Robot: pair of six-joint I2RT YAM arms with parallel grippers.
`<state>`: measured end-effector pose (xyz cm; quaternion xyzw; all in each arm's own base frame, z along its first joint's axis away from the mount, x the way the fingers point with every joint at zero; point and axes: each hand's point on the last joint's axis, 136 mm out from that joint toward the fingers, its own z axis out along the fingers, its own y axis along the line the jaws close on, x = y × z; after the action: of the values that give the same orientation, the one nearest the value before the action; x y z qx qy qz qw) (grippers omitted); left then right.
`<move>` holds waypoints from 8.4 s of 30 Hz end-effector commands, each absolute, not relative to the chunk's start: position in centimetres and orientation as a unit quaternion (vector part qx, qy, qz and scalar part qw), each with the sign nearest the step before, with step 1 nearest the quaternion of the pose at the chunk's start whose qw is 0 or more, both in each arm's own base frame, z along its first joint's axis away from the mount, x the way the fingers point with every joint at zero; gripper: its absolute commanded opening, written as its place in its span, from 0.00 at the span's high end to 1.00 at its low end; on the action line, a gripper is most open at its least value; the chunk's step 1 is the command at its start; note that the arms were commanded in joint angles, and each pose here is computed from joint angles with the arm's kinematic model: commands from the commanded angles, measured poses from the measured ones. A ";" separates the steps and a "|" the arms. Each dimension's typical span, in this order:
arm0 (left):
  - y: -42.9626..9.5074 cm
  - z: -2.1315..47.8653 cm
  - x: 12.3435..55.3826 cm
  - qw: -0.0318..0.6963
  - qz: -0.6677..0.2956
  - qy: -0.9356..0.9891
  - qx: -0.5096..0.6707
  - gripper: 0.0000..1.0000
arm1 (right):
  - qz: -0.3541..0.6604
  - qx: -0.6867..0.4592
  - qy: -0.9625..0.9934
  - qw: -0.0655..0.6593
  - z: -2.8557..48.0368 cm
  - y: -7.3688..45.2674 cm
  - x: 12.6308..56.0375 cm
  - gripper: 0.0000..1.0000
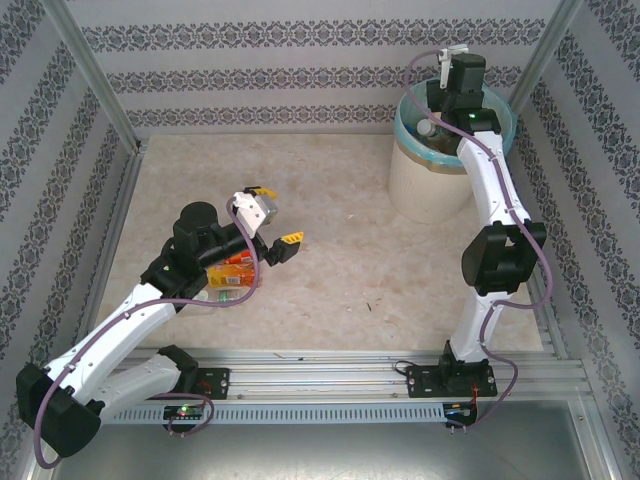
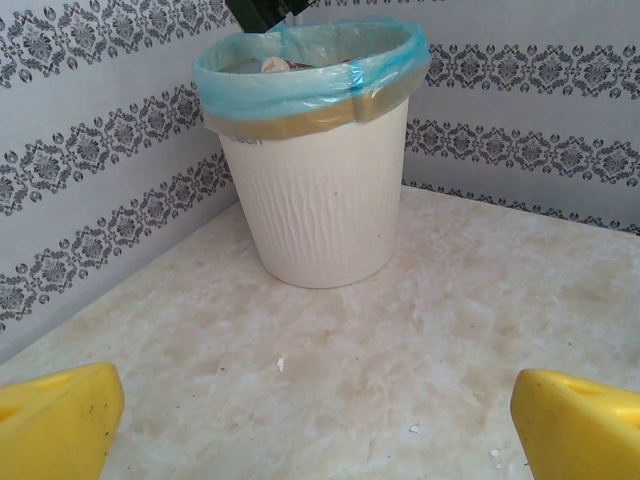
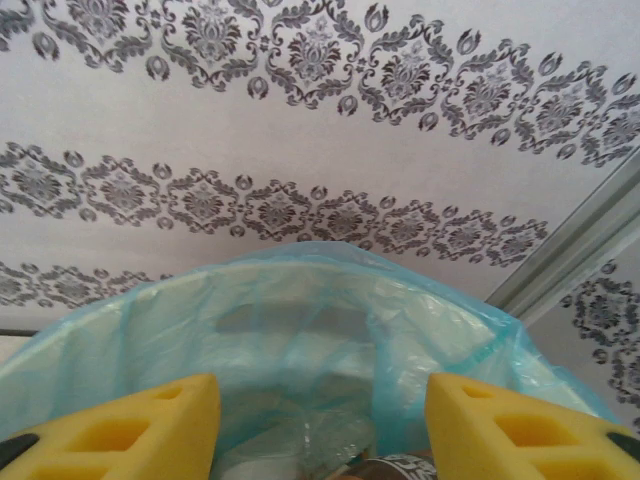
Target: Put the plastic bottles in the bin
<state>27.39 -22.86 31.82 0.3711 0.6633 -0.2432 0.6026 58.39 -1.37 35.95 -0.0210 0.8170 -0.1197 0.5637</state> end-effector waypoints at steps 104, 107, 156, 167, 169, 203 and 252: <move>-6.2 7.8 18.6 -0.020 0.007 0.921 0.389 0.50 | 0.157 -0.154 0.708 0.672 43.9 15.4 40.5 0.43; -7.5 8.7 18.4 -0.011 -0.027 0.922 0.386 0.50 | 0.164 -0.156 0.709 0.667 43.8 15.9 40.0 0.43; -20.1 29.0 21.1 0.408 -0.307 0.719 0.471 0.52 | 0.520 -0.506 0.597 0.343 32.3 39.3 21.0 0.49; -19.7 29.9 22.5 0.446 -0.277 0.717 0.459 0.34 | 0.468 -0.457 0.643 0.398 34.0 38.3 23.8 0.86; -19.3 30.8 23.7 0.484 -0.253 0.712 0.442 0.18 | 0.461 -0.438 0.657 0.405 35.0 37.6 24.7 0.90; -21.7 33.6 27.8 0.608 -0.274 0.622 0.410 0.00 | 0.010 -0.001 0.816 0.578 41.3 3.3 46.1 1.00; -21.1 31.3 28.5 0.618 -0.244 0.628 0.405 0.00 | -0.081 -0.135 0.753 0.639 47.9 9.3 52.5 1.00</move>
<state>28.89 -20.74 30.35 0.3994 0.6492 -0.2417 0.6005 51.33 7.77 46.65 -0.1142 0.7724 -0.0914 0.6181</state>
